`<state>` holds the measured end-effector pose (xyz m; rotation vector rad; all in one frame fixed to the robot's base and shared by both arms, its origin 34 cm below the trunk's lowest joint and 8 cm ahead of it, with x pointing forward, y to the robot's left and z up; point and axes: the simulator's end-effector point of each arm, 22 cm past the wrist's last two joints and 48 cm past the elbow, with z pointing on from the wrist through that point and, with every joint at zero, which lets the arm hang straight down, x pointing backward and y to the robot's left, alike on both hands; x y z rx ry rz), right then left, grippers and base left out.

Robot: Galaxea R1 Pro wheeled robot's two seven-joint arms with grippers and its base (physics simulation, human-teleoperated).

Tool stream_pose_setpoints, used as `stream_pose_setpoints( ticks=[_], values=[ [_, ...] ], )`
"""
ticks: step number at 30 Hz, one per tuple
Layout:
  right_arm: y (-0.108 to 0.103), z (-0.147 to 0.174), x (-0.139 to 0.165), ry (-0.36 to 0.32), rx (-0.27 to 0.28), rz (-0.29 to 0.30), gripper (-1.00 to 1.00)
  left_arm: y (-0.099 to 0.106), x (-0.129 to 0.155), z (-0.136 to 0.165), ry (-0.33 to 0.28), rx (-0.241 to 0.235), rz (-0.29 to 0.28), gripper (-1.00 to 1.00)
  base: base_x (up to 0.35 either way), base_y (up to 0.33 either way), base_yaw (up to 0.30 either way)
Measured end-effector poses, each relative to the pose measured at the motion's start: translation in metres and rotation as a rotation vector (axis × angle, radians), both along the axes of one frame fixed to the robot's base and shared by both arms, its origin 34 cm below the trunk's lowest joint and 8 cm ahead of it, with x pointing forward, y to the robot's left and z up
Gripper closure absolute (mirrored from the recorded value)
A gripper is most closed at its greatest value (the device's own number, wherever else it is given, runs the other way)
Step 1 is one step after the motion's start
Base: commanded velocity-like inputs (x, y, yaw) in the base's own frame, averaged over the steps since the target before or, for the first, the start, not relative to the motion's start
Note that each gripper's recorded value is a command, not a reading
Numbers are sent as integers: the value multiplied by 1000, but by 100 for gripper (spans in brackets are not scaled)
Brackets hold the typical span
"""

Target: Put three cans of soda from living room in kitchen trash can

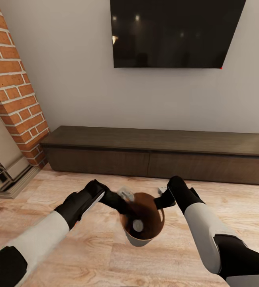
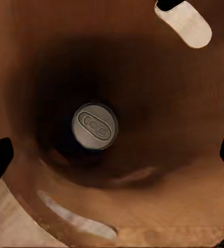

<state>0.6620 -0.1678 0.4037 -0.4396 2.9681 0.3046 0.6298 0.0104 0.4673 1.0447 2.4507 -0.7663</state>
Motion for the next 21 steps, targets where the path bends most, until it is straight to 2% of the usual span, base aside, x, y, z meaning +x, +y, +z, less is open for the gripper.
stream_pose_setpoints(
  ticks=[1, 2, 4, 7, 8, 9, 12, 14, 15, 16, 18, 21],
  values=[
    [-6, -1, 1, -7, -24, 9, 100, 38, 9, -10, -60, 64, 35, -100, 0, 0, 0],
    [-8, -1, 2, -10, -36, 15, 100, 103, 17, -22, -78, 140, 86, -100, 0, 0, 0],
    [-4, -1, 0, -4, -16, 6, 100, 89, 9, -8, -103, 78, 81, -100, 0, 0, 0],
    [3, 1, -1, 7, 21, -12, 100, 85, 5, 13, -143, 12, 97, -100, 0, 0, 0],
    [2, 0, -1, 5, 14, -9, 100, 87, 6, 31, -171, -36, 117, -100, 0, 0, 0],
    [-1, 0, 0, 1, 0, -3, 100, 93, 7, 42, -189, -65, 135, -100, 0, 0, 0],
    [-4, -1, 0, -5, -18, 6, 100, 111, 15, 60, -213, -114, 187, -100, 0, 0, 0],
    [-1, 0, 0, 1, 1, -2, 100, 123, 19, 65, -222, -130, 221, -100, 0, 0, 0],
    [1, 0, -1, 4, 10, -5, 100, 135, 22, 66, -224, -138, 256, -100, 0, 0, 0],
    [2, 0, -2, 6, 14, -7, 100, 141, 23, 64, -223, -141, 274, -100, 0, 0, 0],
    [1, -1, -1, 5, 10, -4, 100, 165, 26, 52, -244, -143, 345, -100, 0, 0, 0],
    [-3, -2, -1, 3, 0, -3, 100, 202, 38, 32, -293, -109, 450, -100, 0, 0, 0]
  ],
)
